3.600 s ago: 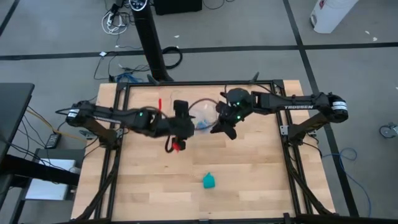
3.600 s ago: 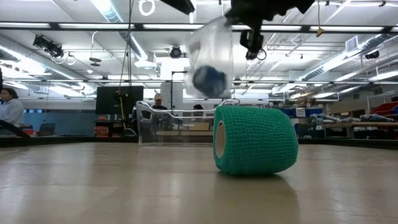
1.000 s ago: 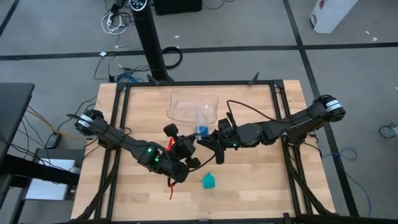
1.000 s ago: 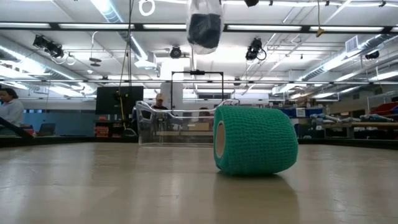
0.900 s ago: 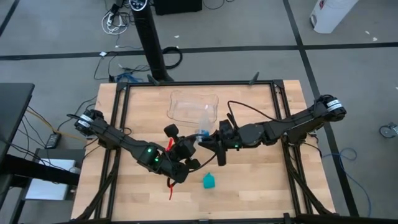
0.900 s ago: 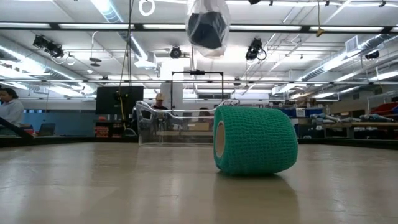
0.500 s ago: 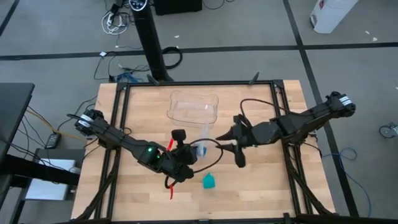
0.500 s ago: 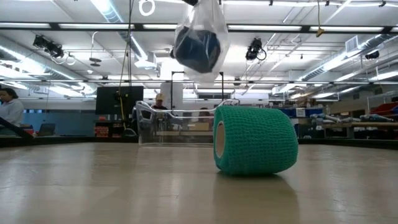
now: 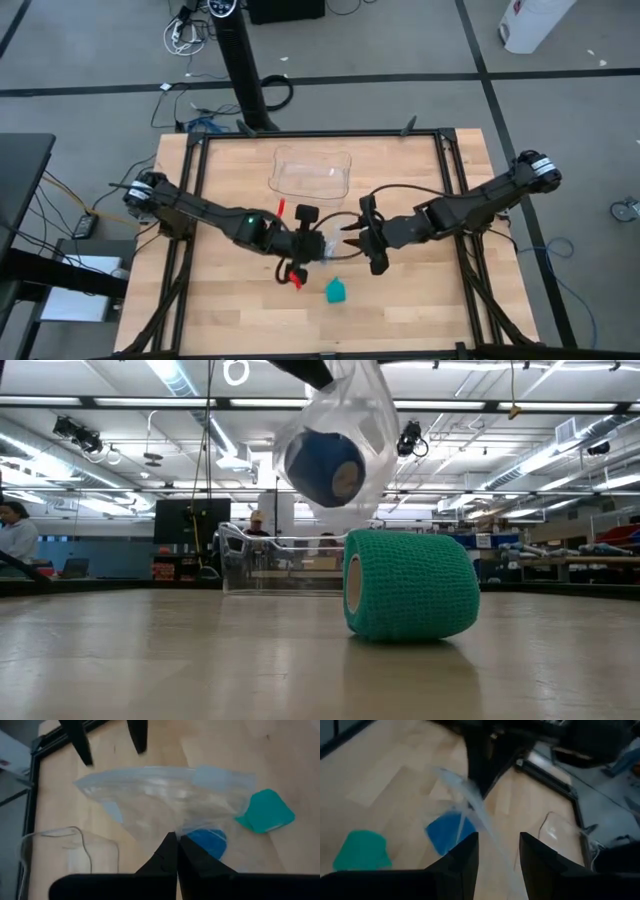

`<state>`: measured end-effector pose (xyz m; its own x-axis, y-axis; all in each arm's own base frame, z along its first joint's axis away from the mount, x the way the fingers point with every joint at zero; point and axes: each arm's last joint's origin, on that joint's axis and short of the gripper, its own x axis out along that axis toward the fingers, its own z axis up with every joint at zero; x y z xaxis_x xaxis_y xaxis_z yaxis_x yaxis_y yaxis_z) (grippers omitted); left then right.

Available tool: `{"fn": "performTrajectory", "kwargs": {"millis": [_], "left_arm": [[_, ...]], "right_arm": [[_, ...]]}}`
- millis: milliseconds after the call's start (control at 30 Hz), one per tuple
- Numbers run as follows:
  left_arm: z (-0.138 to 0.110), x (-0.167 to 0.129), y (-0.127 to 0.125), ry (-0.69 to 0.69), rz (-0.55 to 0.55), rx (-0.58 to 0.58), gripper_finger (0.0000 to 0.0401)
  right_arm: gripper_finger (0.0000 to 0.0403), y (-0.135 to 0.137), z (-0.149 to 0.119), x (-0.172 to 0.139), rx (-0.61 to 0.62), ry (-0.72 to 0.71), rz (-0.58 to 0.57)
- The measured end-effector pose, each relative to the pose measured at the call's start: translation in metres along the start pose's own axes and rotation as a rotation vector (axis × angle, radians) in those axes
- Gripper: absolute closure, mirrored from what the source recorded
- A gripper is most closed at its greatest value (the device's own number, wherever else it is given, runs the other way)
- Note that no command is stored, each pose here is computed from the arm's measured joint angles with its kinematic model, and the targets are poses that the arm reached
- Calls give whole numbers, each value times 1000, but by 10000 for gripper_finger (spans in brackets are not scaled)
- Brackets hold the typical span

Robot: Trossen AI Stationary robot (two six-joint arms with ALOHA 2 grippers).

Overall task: Roll bandage
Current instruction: Open the transparent zip bag

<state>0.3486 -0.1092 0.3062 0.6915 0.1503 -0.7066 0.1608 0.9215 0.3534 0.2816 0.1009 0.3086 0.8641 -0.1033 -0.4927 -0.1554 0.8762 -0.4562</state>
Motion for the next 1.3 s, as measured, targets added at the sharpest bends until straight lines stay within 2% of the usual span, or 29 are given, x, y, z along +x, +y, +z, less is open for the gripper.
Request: {"fn": "performTrajectory", "kwargs": {"millis": [133, 433, 600, 700, 767, 1000, 1300], "left_arm": [[2, 4, 10, -28, -36, -9, 399], [2, 13, 16, -111, -95, -9, 399], [-9, 30, 13, -155, -90, -14, 398], [-15, 40, 12, -190, -80, -22, 398], [-15, 42, 14, -219, -78, -32, 398], [-18, 46, 16, -242, -84, -28, 398], [-18, 46, 15, -237, -88, 8, 398]], "right_arm": [[275, -5, -8, 4, 12, 44, 91], [297, -13, -19, 5, 31, 136, 89], [347, -14, -26, -5, 90, 199, 114], [387, -13, -27, -7, 119, 207, 179], [398, -11, -27, -6, 128, 207, 201], [376, -11, -27, -5, 170, 210, 193], [325, -8, -37, 0, 164, 236, 178]]}}
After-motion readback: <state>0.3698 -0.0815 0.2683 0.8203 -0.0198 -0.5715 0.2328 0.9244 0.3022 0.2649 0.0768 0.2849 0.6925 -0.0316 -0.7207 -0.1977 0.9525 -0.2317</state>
